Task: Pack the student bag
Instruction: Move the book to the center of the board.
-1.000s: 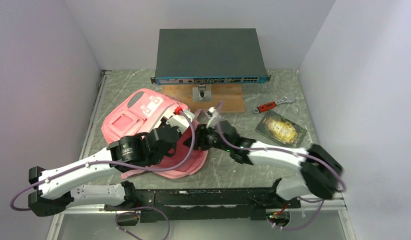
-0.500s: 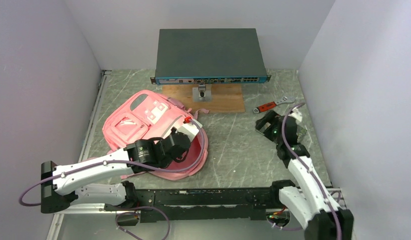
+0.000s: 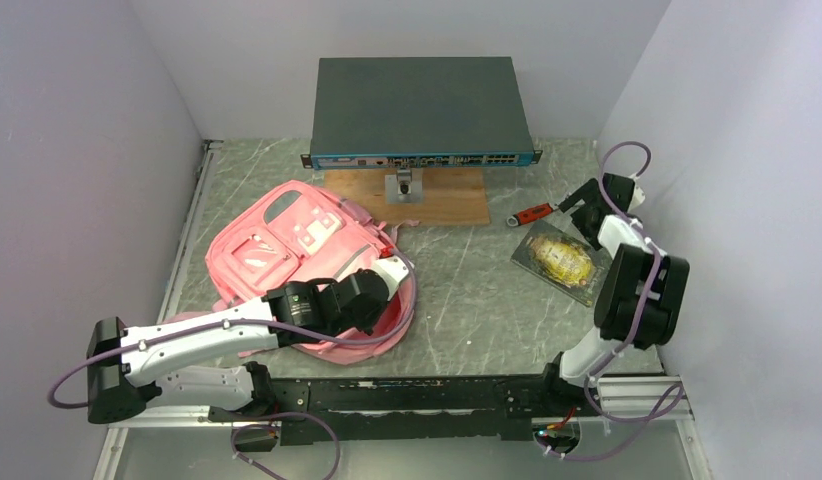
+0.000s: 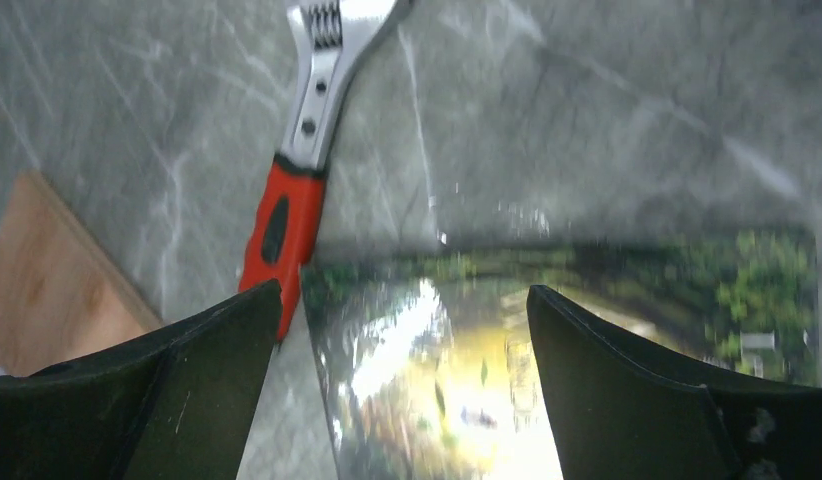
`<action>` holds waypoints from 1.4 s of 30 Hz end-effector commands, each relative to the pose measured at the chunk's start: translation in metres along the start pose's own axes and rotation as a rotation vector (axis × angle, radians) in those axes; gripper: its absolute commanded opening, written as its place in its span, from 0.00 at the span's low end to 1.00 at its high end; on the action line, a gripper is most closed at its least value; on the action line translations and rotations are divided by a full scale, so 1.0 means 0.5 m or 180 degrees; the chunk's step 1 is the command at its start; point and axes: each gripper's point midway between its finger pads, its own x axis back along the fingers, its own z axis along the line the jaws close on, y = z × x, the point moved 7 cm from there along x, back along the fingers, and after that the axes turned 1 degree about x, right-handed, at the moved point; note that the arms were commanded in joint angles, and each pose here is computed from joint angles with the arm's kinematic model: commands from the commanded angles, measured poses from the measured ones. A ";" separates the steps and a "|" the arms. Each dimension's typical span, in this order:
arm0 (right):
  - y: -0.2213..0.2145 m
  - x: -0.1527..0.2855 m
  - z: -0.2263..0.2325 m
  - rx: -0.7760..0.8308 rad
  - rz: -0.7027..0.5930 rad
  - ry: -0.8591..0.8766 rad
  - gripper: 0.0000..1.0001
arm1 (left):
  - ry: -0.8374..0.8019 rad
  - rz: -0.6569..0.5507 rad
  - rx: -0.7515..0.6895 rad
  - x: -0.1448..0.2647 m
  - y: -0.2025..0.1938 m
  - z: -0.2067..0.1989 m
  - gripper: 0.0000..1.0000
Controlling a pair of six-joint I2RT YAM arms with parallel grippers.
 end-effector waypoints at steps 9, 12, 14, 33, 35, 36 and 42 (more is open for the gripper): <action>-0.054 -0.069 -0.047 -0.0107 0.0517 -0.0057 0.92 | -0.0453 -0.0034 0.0222 -0.006 -0.003 -0.038 0.02; -0.083 -0.045 -0.056 -0.0138 0.0652 -0.0020 0.91 | -0.0456 -0.0058 0.0216 -0.004 0.000 -0.038 0.08; -0.097 -0.026 -0.065 -0.0110 0.0684 -0.0020 0.91 | -0.0462 -0.0077 0.0194 -0.005 0.002 -0.038 0.15; -0.376 0.238 0.082 0.0390 0.1744 0.1698 0.90 | -0.0910 -0.0228 0.0532 -0.025 0.066 -0.102 0.75; -0.363 0.240 0.071 0.0569 0.1553 0.1584 0.90 | -0.0982 -0.0143 0.0638 -0.038 0.072 -0.119 0.78; -0.357 0.240 0.065 0.0653 0.1469 0.1504 0.90 | -0.0985 -0.0063 0.0701 -0.050 0.071 -0.129 0.79; -0.374 0.251 0.022 0.0874 0.1558 0.1330 0.89 | -0.1125 0.0255 0.1104 -0.109 0.070 -0.183 0.78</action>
